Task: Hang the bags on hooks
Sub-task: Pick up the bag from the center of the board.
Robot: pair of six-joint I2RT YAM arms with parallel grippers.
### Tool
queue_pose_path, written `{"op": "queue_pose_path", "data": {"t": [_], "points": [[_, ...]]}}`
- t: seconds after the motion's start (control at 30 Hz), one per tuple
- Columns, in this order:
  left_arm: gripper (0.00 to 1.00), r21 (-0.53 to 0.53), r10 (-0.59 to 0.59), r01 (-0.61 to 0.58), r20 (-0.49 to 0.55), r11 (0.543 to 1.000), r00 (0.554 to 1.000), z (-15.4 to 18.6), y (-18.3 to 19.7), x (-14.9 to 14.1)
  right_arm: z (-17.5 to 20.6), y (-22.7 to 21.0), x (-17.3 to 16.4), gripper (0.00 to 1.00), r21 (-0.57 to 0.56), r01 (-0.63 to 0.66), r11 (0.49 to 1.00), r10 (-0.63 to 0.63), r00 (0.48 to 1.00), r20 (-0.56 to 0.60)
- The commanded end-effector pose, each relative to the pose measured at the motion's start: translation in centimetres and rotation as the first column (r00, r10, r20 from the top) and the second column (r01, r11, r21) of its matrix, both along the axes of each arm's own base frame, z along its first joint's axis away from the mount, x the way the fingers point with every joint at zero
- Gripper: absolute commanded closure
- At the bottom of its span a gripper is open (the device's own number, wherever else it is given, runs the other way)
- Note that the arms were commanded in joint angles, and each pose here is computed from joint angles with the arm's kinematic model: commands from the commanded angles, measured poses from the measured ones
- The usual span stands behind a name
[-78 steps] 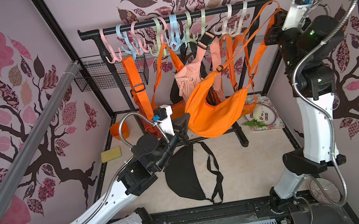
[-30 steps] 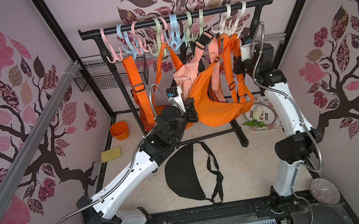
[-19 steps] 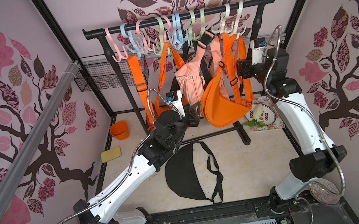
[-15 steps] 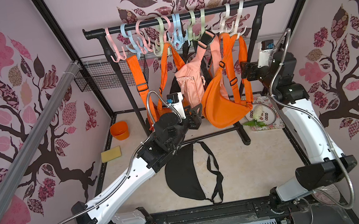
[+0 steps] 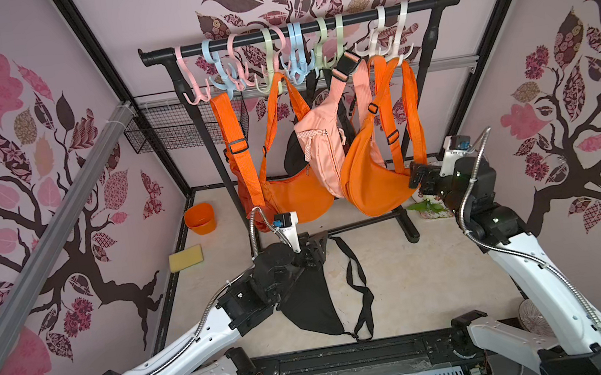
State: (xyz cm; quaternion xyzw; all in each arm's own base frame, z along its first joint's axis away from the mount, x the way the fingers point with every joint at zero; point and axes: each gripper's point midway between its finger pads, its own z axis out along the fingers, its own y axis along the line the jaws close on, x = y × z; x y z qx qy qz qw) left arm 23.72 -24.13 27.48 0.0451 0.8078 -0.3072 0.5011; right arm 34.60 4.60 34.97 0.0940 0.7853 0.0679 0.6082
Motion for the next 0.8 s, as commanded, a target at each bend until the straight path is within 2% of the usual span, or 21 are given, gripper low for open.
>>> {"op": "queue_pose_path", "data": {"t": [0.0, 0.1, 0.23, 0.3, 0.43, 0.6, 0.7, 0.77], "points": [[0.4, 0.03, 0.09, -0.087, -0.119, 0.996, 0.989, -4.6, 2.8, -1.4, -3.7, 1.5, -2.1, 0.0, 0.101, -0.025, 0.995, 0.031, 0.998, -0.06], [0.38, 0.079, 0.167, -0.155, -0.192, 0.985, 0.967, -7.9, 5.5, -2.4, -9.9, 3.6, -3.9, 0.0, 0.138, -0.079, 0.987, 0.105, 0.976, -0.189], [0.33, 0.092, 0.244, -0.228, -0.248, 0.969, 0.938, -11.0, 7.7, -3.1, -18.5, 6.4, -6.2, 0.0, 0.18, -0.14, 0.974, 0.202, 0.898, -0.391], [0.31, 0.103, 0.257, -0.237, -0.294, 0.966, 0.921, -12.6, 8.2, -3.2, -20.8, 7.8, -7.2, 0.0, 0.187, -0.173, 0.967, 0.24, 0.868, -0.436], [0.3, 0.085, 0.247, -0.234, -0.441, 0.969, 0.863, -16.1, 8.7, -2.8, -23.2, 10.9, -8.3, 0.0, 0.206, -0.261, 0.943, 0.33, 0.807, -0.491], [0.28, 0.141, 0.306, -0.273, -0.508, 0.952, 0.805, -18.5, 10.2, -2.6, -26.2, 13.9, -9.8, 0.01, 0.19, -0.373, 0.908, 0.408, 0.689, -0.599], [0.28, 0.121, 0.312, -0.297, -0.559, 0.947, 0.768, -19.8, 10.7, -2.8, -27.9, 15.1, -11.1, 0.05, 0.172, -0.432, 0.885, 0.432, 0.625, -0.65], [0.27, 0.105, 0.316, -0.315, -0.579, 0.943, 0.752, -20.5, 11.0, -2.8, -28.4, 15.7, -11.9, 0.07, 0.14, -0.473, 0.87, 0.435, 0.6, -0.671]]}}
